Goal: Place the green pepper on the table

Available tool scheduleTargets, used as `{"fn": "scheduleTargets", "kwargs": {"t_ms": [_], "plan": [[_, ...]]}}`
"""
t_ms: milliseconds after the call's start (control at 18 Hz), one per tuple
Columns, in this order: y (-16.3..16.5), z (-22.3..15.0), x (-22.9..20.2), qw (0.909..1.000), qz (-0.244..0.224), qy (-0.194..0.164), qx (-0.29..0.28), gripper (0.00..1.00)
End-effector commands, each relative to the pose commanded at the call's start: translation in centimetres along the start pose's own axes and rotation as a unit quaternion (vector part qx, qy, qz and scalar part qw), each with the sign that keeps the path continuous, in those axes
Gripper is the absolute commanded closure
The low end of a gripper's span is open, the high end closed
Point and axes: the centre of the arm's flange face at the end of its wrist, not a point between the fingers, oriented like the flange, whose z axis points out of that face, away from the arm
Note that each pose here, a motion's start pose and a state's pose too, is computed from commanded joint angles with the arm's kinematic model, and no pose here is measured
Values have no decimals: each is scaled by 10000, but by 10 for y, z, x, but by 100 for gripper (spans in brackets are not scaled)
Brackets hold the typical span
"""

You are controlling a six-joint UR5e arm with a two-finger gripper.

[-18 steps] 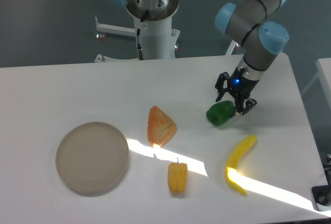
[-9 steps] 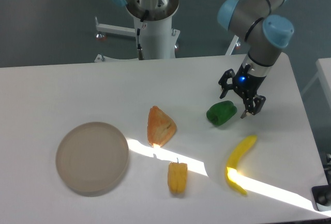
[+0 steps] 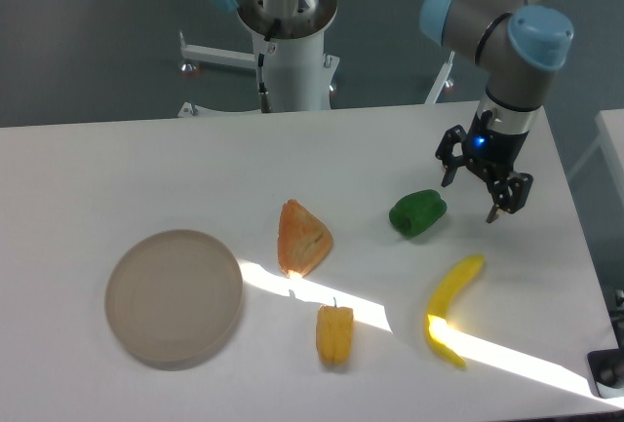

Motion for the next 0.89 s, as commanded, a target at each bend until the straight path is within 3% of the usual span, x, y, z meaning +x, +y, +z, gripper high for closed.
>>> {"fn": "scheduleTargets", "kwargs": {"t_ms": [222,667,889], "plan": [[-56,3,-17,9973,192,-204,-684,0],[-102,37,-45,9969,60,-321,-718,0],[-109,52,-57,9969,-41,-351,-699,0]]}}
